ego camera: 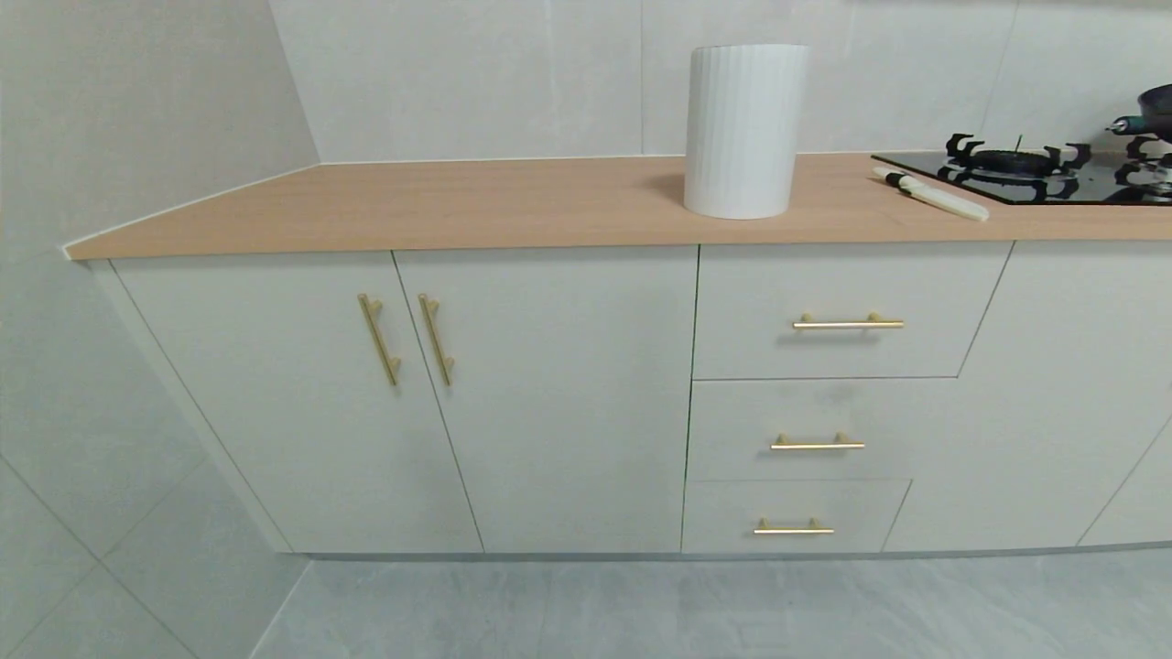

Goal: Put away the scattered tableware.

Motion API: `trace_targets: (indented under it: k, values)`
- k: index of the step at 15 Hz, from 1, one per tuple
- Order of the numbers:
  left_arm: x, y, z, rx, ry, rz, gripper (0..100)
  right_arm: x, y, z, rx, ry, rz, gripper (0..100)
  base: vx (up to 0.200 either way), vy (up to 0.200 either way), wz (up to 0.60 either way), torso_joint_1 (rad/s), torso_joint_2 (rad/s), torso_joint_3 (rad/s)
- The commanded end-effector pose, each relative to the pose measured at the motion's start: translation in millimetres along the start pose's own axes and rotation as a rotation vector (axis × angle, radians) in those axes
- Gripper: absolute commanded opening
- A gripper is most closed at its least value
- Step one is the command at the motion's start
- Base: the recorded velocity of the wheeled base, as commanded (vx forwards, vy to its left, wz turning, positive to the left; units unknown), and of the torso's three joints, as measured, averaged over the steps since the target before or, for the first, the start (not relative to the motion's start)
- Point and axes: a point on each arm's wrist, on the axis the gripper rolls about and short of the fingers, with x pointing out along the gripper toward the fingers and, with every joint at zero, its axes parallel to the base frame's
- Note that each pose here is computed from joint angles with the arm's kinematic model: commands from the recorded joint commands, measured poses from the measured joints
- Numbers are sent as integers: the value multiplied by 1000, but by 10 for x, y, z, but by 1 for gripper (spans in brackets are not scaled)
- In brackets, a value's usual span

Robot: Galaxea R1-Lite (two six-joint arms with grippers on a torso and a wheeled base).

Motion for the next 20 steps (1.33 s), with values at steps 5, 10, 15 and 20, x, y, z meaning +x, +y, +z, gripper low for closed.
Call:
trace_targets:
  k: [5, 10, 15, 20]
  values:
    - [0, 0, 0, -1, 0, 1, 100, 2, 0, 1, 1, 3, 1, 100, 200, 0, 0, 2, 3, 3]
    - [0, 0, 0, 1, 0, 1, 100, 2, 0, 1, 0, 3, 1, 100, 200, 0, 0, 2, 3, 3]
    - [0, 0, 0, -1, 0, 1, 100, 2, 0, 1, 0, 3, 2, 100, 40, 0, -120, 1, 2, 1]
    - [0, 0, 0, -2, 0, 1, 100, 2, 0, 1, 0, 3, 2, 100, 0, 0, -240, 6, 0, 2]
